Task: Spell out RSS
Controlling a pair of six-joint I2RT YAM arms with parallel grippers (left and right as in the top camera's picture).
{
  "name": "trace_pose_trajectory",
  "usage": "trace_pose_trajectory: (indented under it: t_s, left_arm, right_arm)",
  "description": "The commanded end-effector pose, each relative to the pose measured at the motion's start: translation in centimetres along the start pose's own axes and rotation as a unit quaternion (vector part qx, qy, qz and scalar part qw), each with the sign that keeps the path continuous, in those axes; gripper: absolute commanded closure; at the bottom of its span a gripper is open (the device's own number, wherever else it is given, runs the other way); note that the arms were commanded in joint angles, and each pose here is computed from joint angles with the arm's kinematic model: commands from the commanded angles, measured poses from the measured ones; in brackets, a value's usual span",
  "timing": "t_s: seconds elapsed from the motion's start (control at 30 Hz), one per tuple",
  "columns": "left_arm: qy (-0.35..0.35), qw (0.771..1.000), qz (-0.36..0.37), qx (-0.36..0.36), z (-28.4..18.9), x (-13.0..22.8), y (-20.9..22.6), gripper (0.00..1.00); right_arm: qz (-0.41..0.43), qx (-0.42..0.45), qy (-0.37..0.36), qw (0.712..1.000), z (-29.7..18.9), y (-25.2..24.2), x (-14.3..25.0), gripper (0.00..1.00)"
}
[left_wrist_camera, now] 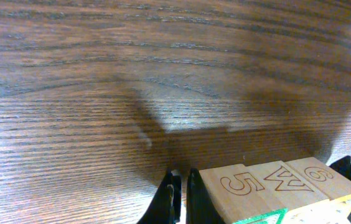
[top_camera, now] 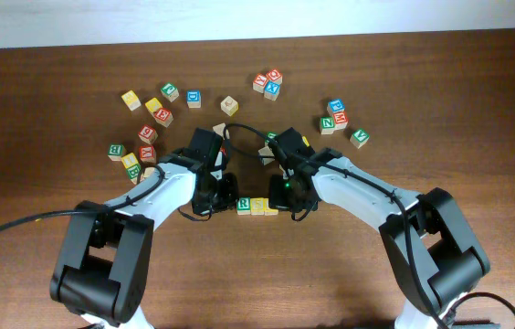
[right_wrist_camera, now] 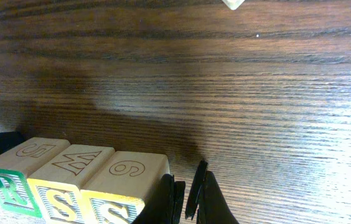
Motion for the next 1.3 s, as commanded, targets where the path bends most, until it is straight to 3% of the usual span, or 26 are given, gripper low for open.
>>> trace_pose_trajectory:
  t_s: [0.0, 0.33, 0.73, 0.9, 1.27]
  left_arm:
    - [0.02, 0.999, 0.0, -0.029, 1.4, 0.6, 1.0, 1.0]
    - [0.002, 0.999, -0.007, -0.036, 0.9, -0.2, 1.2, 1.0]
    - [-0.024, 0.999, -0.025, 0.011, -1.6, -3.3, 0.3, 1.0]
    - [-0.006, 0.998, -0.025, 0.052, -1.8, -3.2, -0.7, 1.0]
    - [-0.008, 0.998, 0.002, 0.061, -1.4, -2.5, -2.3, 1.0]
  right_arm:
    - [-0.008, -0.011, -0.001, 1.0, 0.1, 0.8, 0.0, 0.96]
    - [-0.006, -0.006, 0.005, 1.0, 0.1, 0.7, 0.2, 0.96]
    - [-0.007, 0.0, 0.001, 1.0, 0.1, 0.6, 0.1, 0.96]
    - [-0.007, 0.0, 0.001, 1.0, 0.1, 0.6, 0.1, 0.96]
    - [-0.008, -0.003, -0.003, 1.0, 0.1, 0.7, 0.0, 0.96]
Point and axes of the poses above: each gripper's point midway between its finger pads, its own z axis out along the fingers, its own y axis along the line the jaws close on, x = y × z, the point moved 10 cm from there along -z, back along the fingers, and after that the axes turned 8 degrees about -z, right-handed, at the moved point
